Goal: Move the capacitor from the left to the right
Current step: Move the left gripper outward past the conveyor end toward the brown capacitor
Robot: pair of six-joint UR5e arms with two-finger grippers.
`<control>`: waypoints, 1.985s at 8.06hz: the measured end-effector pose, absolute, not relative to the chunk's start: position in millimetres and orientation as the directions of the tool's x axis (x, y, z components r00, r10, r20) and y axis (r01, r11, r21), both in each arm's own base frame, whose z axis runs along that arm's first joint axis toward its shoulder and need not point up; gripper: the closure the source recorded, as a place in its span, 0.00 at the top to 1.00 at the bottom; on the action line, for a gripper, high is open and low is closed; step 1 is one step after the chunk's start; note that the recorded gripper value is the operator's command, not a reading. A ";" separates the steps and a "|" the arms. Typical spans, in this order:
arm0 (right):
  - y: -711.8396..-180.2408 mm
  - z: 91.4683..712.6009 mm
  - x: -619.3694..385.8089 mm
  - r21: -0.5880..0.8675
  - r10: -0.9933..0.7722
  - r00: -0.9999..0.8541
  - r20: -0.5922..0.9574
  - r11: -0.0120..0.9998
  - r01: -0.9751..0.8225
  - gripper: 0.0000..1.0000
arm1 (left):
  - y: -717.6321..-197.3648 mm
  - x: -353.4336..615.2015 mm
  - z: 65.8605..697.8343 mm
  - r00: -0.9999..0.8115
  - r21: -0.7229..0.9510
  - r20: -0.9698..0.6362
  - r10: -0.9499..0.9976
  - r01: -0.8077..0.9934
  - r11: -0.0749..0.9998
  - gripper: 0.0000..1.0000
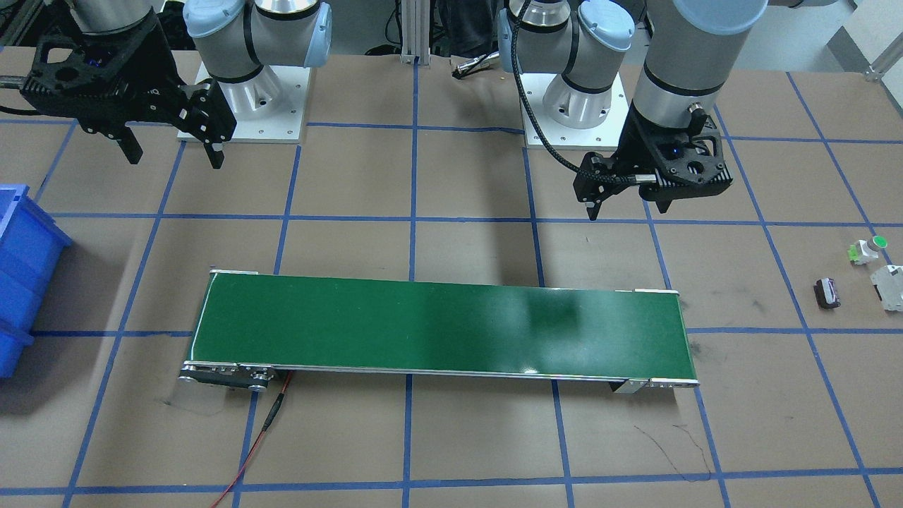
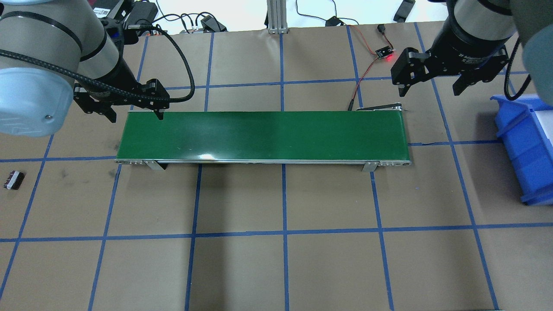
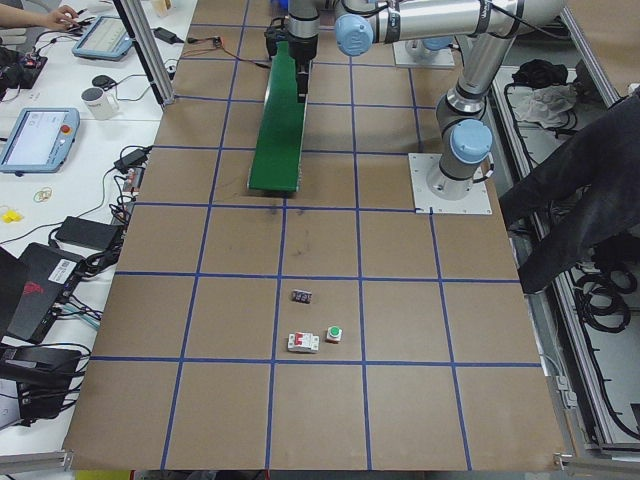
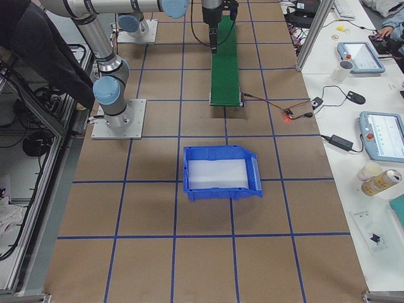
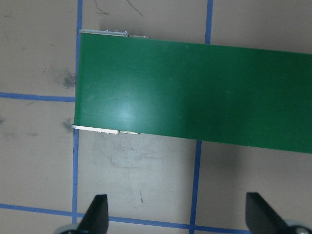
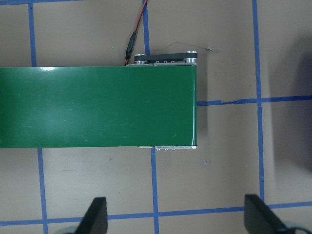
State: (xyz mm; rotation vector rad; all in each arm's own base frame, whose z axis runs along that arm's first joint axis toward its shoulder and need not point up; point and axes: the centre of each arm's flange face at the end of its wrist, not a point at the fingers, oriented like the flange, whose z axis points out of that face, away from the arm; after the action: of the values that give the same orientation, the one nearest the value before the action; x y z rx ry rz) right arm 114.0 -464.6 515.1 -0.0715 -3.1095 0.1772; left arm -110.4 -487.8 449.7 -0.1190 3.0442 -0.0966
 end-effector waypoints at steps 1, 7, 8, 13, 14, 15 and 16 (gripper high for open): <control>-464.6 515.1 114.0 -0.114 0.047 -0.999 0.024 0.992 0.044 1.00 | -486.1 -110.5 448.4 -0.993 -0.049 -0.092 -0.079 -0.074 0.996 1.00; -464.6 515.1 113.9 -0.114 0.047 -0.999 0.025 0.992 0.044 1.00 | -498.1 -4.2 448.6 -0.981 0.004 -0.144 0.132 0.133 0.991 1.00; -464.6 515.1 113.9 -0.114 0.047 -0.999 0.025 0.992 0.044 1.00 | -500.1 39.6 442.0 -0.982 0.022 -0.142 0.124 0.122 0.992 1.00; -464.6 515.1 113.9 -0.114 0.047 -0.999 0.025 0.992 0.044 1.00 | -517.8 257.4 349.1 -0.987 0.023 -0.157 0.024 0.021 1.000 1.00; -464.6 515.1 113.9 -0.114 0.047 -0.999 0.025 0.992 0.044 1.00 | -518.6 281.8 327.0 -0.988 0.030 -0.151 0.019 0.015 0.999 1.00; -464.6 515.1 113.9 -0.114 0.047 -0.999 0.025 0.992 0.044 1.00 | -516.3 305.9 304.4 -0.991 0.043 -0.137 0.004 -0.002 0.999 1.00; -464.6 515.1 113.9 -0.114 0.047 -0.999 0.025 0.992 0.044 1.00 | -509.5 330.2 281.2 -0.993 0.064 -0.116 -0.013 -0.021 0.998 1.00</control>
State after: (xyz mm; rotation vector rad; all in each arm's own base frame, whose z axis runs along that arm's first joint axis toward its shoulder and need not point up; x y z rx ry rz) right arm 113.9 -464.6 515.1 -0.0715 -3.1080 0.1770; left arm 330.2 -509.5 281.2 -0.0256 3.0237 0.0991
